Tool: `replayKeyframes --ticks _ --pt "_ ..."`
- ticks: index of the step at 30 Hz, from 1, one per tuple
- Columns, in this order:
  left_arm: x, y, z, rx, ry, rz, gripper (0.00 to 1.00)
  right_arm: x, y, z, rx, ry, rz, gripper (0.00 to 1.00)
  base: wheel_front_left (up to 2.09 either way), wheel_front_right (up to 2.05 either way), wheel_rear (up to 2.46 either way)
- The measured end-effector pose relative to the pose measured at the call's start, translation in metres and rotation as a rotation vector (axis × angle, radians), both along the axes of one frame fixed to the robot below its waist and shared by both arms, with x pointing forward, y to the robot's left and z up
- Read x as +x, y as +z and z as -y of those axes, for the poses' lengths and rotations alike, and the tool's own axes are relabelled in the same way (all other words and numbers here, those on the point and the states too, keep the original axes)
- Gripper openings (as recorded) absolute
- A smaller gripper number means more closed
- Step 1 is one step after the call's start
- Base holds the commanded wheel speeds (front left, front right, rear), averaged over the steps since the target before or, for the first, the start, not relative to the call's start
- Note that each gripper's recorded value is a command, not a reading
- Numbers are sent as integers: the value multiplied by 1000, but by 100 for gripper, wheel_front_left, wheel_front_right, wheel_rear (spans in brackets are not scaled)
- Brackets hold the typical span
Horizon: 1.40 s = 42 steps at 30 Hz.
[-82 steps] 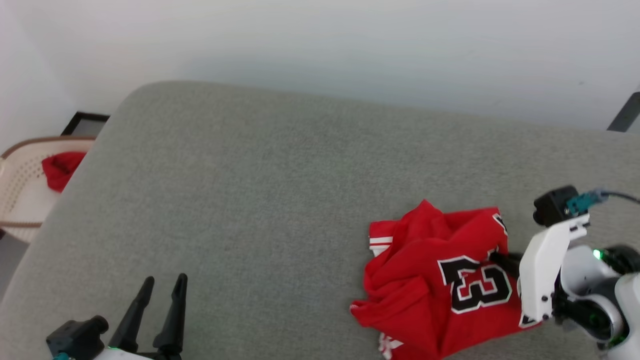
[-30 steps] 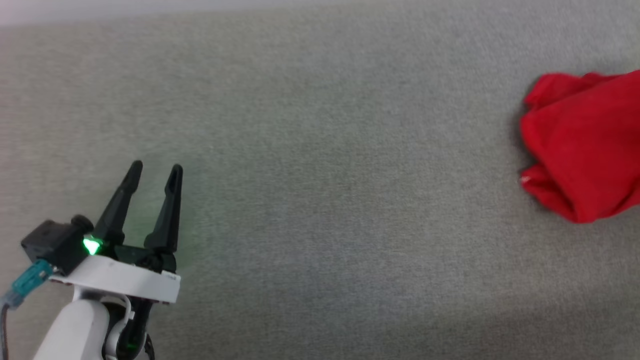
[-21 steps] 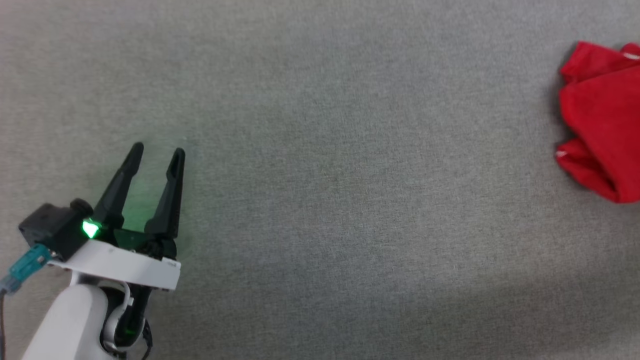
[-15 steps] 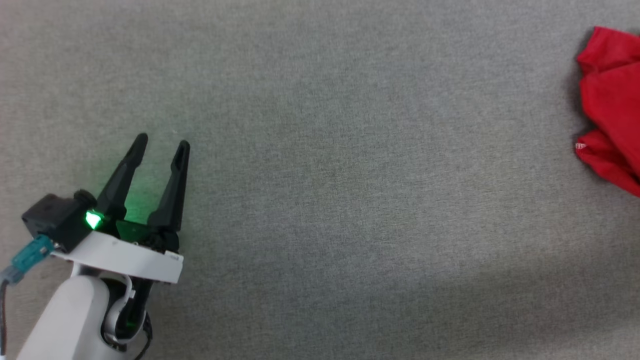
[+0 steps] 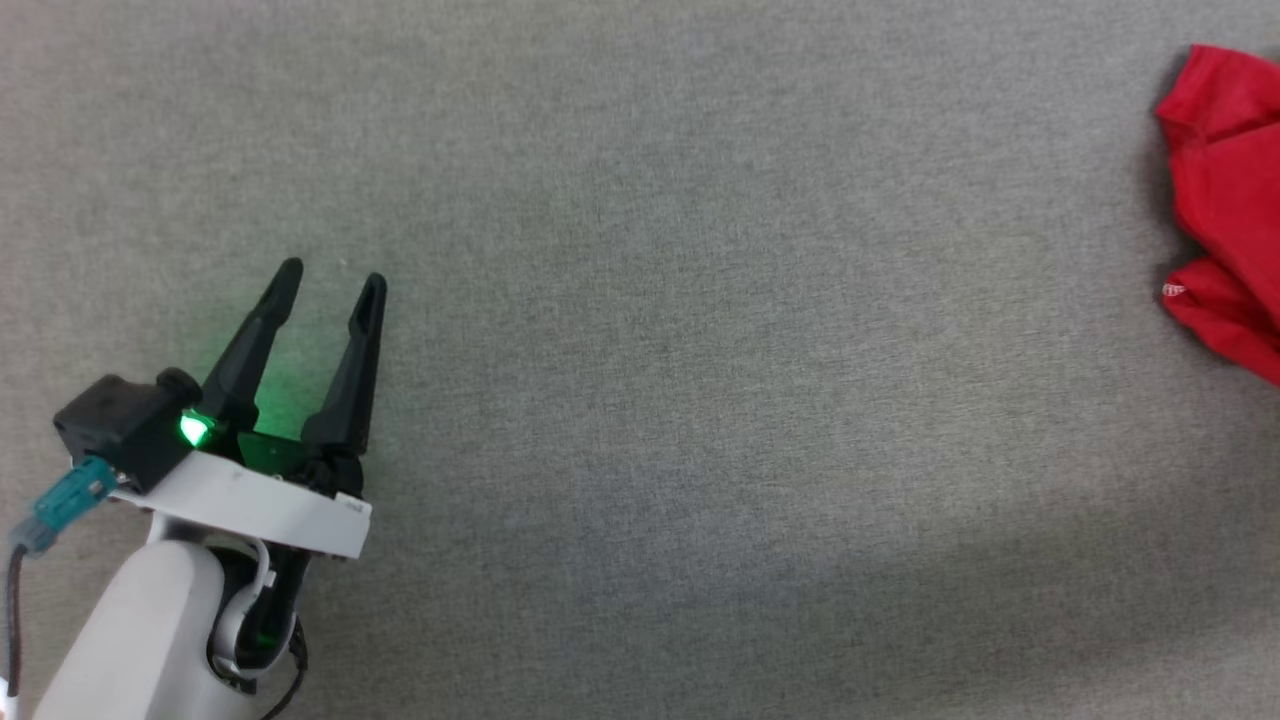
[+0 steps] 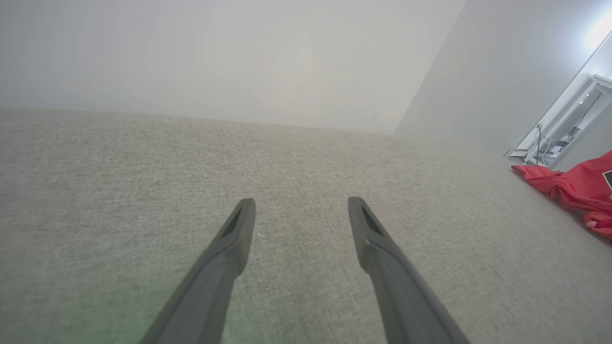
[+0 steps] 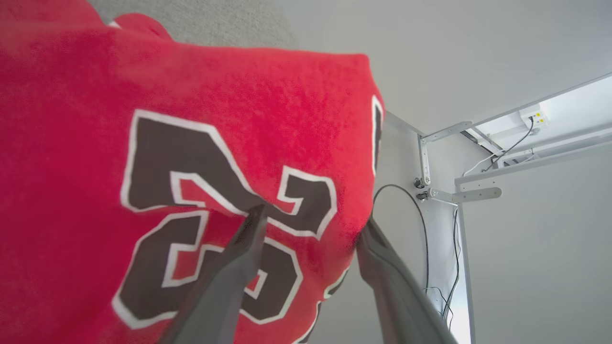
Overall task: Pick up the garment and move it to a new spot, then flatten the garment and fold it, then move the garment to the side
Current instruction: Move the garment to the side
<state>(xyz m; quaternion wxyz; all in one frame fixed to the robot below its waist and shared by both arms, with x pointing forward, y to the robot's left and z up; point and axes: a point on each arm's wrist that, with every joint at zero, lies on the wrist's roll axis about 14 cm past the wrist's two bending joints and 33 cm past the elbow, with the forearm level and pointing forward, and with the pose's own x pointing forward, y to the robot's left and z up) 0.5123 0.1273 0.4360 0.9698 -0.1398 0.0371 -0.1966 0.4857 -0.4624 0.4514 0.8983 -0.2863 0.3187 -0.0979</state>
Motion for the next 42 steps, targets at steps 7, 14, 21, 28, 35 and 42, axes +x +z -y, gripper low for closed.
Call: replayKeyframes --ticks 7,14,21,28,35,42 --pt "-9 14 -1 -9 10 15 100 -6 18 1 0 -9 47 100 0 0 0" --pt "-27 32 -9 -15 35 31 100 -10 50 -7 11 19 149 100 0 0 0" --pt "-54 52 -23 -22 81 53 100 -23 79 -22 67 50 290 100 0 0 0" --pt "-87 70 -46 -18 148 82 100 -37 108 -53 142 131 464 100 0 0 0" --pt "-120 92 -69 -19 217 136 100 -60 131 -90 254 208 623 100 0 0 0" --pt "-145 108 -88 -10 276 189 100 -90 138 -125 317 267 746 100 0 0 0"
